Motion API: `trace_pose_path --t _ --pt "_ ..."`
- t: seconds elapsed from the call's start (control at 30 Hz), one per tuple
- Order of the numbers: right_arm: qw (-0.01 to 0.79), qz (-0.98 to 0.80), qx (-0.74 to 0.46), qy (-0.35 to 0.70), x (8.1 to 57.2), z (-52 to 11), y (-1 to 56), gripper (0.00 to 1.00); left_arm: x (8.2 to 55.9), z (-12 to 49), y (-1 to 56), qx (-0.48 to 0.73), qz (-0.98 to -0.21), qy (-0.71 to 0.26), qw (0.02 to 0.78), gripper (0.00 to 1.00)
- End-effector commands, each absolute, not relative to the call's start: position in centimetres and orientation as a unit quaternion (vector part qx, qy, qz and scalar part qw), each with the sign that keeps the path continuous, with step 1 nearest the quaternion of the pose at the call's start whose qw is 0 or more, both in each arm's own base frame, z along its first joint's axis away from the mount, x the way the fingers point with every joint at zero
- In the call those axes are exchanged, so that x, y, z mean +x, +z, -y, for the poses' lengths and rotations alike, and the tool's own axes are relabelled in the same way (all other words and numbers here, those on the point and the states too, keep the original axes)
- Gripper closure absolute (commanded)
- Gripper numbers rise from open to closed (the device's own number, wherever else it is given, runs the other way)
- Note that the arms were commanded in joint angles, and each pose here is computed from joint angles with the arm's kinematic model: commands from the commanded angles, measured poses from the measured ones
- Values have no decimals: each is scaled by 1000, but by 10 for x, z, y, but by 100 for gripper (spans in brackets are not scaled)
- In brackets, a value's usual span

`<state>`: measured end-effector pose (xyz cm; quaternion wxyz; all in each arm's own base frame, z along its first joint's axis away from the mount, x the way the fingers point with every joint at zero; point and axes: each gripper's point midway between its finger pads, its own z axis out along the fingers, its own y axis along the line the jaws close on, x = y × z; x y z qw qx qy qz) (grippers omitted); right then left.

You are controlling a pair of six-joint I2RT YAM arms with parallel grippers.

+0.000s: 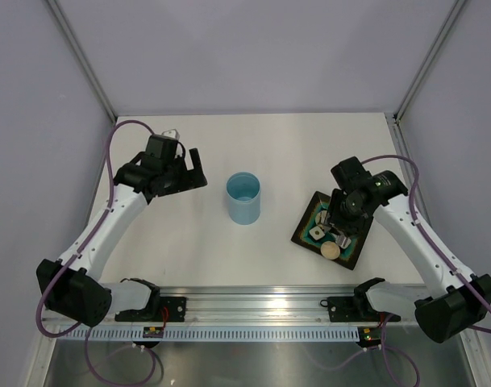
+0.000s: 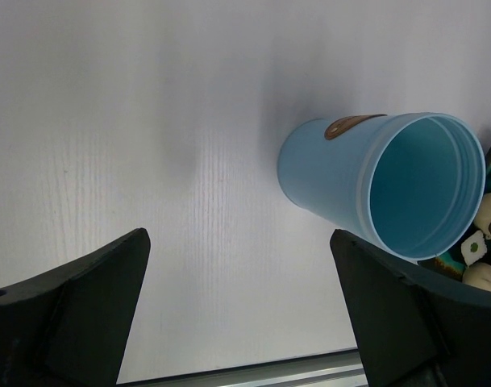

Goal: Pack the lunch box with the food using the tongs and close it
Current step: Pick up the fake food from the plate.

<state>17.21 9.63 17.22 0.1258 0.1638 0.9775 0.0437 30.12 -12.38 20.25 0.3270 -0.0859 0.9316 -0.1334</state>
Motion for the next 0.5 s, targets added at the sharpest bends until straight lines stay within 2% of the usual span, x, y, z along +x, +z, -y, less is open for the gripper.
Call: trace_pose_path --t 0.0,0.17,0.27,0.33,0.47 --pt "125 -979 158 31 173 -93 164 43 309 130 205 -86 -925 -151 337 1" --pt "133 -979 151 31 180 -94 162 47 309 129 199 -88 -927 -147 333 1" --pt "140 -978 148 32 184 -95 167 54 309 129 195 -88 -929 -148 329 1" --pt "142 -978 149 32 185 -95 170 63 310 130 193 -88 -929 -147 328 1" --pt "152 -976 152 33 185 -93 181 70 316 138 186 -84 -929 -163 321 1"
